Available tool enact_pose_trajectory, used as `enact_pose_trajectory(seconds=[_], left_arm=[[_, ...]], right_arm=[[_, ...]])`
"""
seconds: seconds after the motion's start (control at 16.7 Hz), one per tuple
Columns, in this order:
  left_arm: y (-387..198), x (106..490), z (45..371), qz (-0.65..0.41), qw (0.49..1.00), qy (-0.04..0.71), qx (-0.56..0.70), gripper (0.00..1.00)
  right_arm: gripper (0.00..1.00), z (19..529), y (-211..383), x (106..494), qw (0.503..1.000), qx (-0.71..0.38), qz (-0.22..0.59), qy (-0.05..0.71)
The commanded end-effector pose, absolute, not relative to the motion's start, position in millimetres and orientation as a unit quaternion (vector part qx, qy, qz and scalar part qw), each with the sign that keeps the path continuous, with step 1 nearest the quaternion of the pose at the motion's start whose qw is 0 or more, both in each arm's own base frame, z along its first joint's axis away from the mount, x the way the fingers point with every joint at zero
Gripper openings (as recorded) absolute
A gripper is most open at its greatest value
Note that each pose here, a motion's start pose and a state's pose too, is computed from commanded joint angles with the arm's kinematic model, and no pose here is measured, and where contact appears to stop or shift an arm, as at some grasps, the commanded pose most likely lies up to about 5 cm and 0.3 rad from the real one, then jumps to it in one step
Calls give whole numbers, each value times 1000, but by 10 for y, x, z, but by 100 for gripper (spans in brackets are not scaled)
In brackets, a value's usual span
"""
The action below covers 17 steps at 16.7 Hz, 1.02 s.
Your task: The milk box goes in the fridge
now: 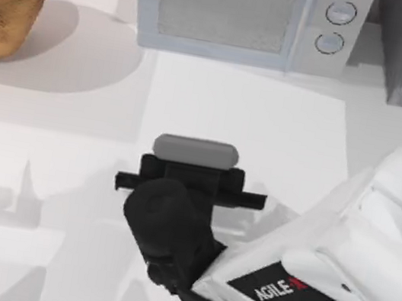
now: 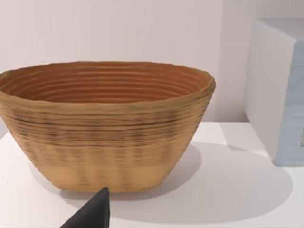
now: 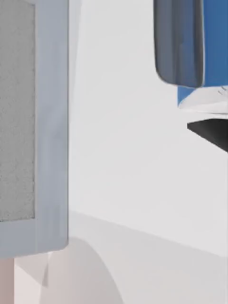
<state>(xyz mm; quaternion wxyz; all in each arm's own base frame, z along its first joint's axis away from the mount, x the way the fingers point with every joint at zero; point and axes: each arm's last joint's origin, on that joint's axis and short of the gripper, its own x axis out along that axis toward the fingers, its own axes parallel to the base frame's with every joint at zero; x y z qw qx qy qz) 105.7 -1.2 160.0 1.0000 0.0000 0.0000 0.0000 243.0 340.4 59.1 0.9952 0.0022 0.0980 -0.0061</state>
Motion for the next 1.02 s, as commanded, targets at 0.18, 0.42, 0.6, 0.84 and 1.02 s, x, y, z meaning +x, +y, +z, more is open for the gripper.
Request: enact_pose_trajectory(seconds=[0.18, 0.42, 0.6, 0.84, 1.02], left_arm=[[-12, 1057, 1600, 0, 1000, 0, 0, 100], [-12, 1057, 1600, 0, 1000, 0, 0, 100], [-12, 1057, 1600, 0, 1000, 0, 0, 100], [-12, 1057, 1600, 0, 1000, 0, 0, 100], [-12, 1057, 1600, 0, 1000, 0, 0, 100]], right_arm=[[0, 984, 3428, 2426, 995, -8, -5, 102], [0, 1523, 3388, 2400, 994, -8, -5, 104], [0, 1751, 3368, 2381, 995, 1, -4, 100], [0, 1739, 3364, 2385, 995, 1, -5, 100], [0, 1751, 3264, 2406, 994, -3, -1, 108]])
